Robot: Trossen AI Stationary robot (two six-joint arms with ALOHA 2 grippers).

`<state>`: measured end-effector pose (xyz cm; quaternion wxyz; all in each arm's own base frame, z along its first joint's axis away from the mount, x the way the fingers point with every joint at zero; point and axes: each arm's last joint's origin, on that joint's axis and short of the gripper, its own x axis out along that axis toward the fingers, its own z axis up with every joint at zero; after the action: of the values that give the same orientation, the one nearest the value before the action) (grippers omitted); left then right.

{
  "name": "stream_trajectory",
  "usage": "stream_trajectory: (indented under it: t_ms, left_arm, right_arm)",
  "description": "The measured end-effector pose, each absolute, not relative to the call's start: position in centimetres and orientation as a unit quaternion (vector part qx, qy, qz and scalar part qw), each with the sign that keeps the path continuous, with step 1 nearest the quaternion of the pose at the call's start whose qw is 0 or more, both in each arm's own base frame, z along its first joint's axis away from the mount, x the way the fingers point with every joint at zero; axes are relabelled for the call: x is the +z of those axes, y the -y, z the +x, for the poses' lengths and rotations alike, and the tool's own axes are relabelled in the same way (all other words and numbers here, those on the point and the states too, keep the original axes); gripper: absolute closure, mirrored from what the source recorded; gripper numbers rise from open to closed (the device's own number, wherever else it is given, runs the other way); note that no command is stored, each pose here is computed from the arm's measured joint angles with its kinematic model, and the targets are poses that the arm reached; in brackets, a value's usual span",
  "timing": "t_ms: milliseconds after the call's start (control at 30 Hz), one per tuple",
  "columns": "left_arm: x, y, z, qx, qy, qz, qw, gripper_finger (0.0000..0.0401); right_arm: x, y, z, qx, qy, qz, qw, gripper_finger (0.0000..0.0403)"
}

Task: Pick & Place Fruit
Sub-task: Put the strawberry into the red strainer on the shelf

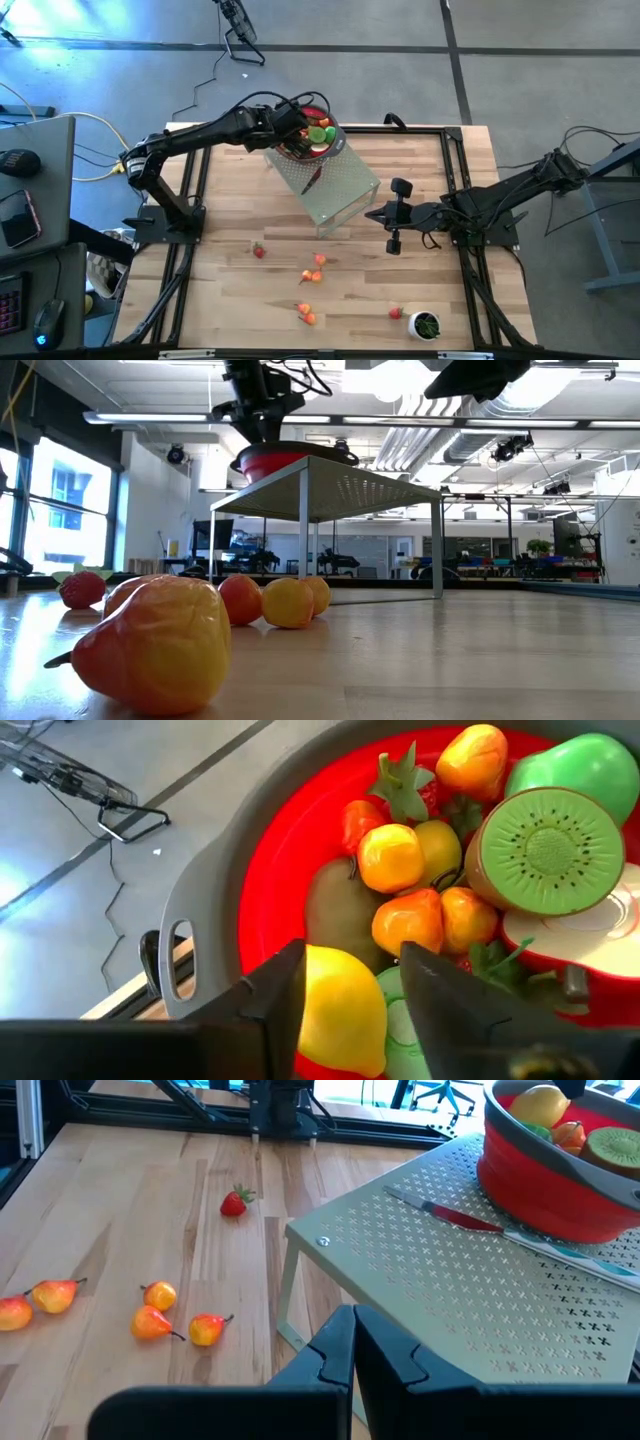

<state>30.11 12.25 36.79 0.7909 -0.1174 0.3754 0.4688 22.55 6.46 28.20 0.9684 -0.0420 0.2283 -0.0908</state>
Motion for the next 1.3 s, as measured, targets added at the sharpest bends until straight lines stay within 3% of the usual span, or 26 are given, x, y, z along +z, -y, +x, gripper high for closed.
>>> stream_trajectory:
  t_ms: [200,367,600,1067,1300]
  left_arm:
    - [36.9,-12.3,30.3,0.467,-0.367,-0.116,0.796,0.0274]
    - [37.6,-12.6,31.1,0.460,-0.320,-0.110,0.821,0.0277]
    - [37.7,-10.9,31.3,0.432,-0.342,-0.079,0.831,0.0277]
    - [41.0,0.4,26.1,0.323,-0.365,-0.038,0.872,0.0277]
    - [39.8,6.1,24.2,0.299,-0.385,-0.026,0.873,0.0277]
  right_arm:
    - [28.2,-6.4,22.5,-0.091,-0.230,-0.043,0.968,0.0400]
    - [28.2,-6.5,22.5,-0.091,-0.230,-0.043,0.968,0.0400]
    - [28.2,-6.5,22.5,-0.094,-0.229,-0.031,0.968,0.0400]
    - [28.2,-6.5,22.5,-0.099,-0.226,-0.012,0.969,0.0400]
    - [28.2,-6.5,22.5,-0.099,-0.225,-0.012,0.969,0.0400]
